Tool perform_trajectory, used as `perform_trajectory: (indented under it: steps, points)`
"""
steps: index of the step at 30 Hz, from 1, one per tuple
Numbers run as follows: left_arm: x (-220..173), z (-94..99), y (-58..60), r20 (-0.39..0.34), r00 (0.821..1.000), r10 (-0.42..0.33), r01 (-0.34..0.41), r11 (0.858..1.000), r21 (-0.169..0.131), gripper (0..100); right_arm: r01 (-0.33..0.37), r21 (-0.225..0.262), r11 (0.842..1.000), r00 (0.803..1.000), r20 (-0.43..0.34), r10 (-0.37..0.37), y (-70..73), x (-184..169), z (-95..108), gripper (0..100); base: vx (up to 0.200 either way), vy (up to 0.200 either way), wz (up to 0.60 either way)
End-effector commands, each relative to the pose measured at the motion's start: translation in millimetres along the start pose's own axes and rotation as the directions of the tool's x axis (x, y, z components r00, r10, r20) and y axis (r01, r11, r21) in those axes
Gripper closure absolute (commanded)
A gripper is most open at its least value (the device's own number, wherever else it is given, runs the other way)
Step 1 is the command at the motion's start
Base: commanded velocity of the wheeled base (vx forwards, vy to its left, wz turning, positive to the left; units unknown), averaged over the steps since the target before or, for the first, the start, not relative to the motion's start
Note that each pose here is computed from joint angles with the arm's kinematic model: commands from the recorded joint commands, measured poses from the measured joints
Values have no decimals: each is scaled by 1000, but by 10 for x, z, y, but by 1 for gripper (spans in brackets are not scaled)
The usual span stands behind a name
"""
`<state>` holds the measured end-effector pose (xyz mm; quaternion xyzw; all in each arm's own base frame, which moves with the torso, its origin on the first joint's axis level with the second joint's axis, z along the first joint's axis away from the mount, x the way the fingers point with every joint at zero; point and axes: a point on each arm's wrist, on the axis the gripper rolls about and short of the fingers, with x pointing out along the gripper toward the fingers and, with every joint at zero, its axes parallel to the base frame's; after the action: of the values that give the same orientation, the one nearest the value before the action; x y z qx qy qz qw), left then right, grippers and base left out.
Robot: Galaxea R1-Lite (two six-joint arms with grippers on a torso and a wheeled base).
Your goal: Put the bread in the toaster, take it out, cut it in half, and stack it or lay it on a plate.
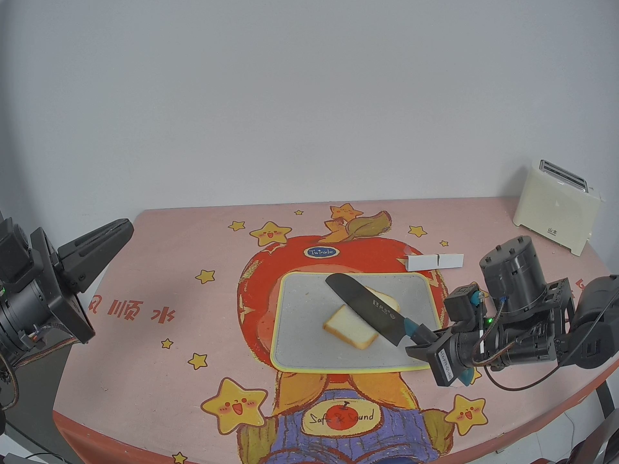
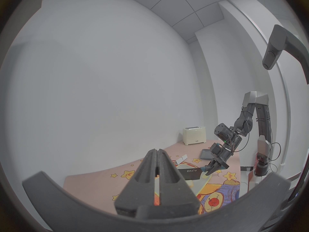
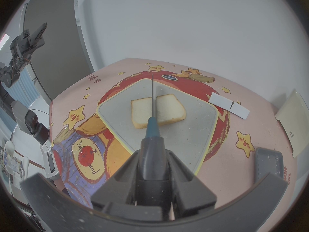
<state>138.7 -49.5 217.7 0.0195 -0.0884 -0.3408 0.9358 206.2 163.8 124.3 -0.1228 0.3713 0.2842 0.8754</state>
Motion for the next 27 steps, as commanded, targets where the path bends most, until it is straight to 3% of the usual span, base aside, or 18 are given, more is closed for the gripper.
perform_trajectory:
  steps: [1,22,27]
  points:
    - [1,-12,-1,-4,1000,0,0,1000,0,100,9,9,1000,1000,13,-9,-35,-39,10,100,0,0,0]
    - [-8,-14,-6,-2,1000,4,-4,1000,10,100,-1,9,1000,998,59,0,-24,-145,61,100,0,0,0]
    - [-7,-10,-5,0,1000,4,-4,1000,10,100,-9,13,1000,994,106,7,-25,-260,112,100,0,0,0]
